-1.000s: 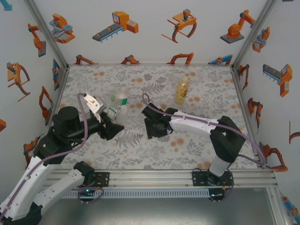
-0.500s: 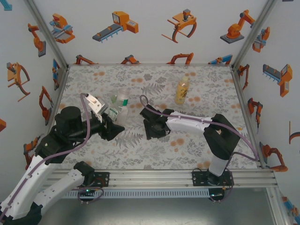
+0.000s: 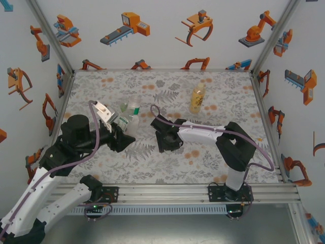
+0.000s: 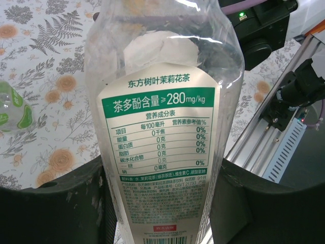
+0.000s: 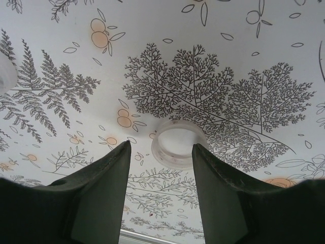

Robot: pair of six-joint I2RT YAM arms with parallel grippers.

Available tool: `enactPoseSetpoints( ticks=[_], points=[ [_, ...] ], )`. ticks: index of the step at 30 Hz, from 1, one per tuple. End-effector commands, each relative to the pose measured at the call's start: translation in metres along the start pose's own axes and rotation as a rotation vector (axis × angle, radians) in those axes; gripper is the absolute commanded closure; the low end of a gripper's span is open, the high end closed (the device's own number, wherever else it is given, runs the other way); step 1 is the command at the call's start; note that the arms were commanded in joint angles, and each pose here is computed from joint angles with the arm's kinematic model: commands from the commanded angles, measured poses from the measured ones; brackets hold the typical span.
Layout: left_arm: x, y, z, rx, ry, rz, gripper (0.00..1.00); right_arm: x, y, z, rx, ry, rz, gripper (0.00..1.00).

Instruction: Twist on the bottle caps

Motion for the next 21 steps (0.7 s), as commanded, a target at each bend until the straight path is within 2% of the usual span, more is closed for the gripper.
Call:
enactPoseSetpoints(
  ticks=[1, 8, 21],
  points=[
    [0.002, 0.000, 0.002, -0.013, -0.009, -0.007, 1.00, -0.016, 0.001, 0.010, -0.005, -0.040, -0.025, 0.50],
    [0.006, 0.001, 0.003, -0.013, -0.008, -0.005, 1.00, -0.025, -0.004, 0.010, -0.009, -0.051, -0.054, 0.50],
    [0.006, 0.001, 0.004, -0.019, -0.013, -0.012, 1.00, -0.010, -0.005, 0.002, -0.007, -0.003, -0.063, 0.50]
  ],
)
Point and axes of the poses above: each hand's point on the last joint's axis, 136 mm out from that joint toward the fingers, its own x axis out along the fingers, its own y axis along the line the jaws close on, z = x × y, the point moved 6 cm from there along -x, back along the fingers, and after that the axes turned 15 degrees about -x, right-handed, at the moved point
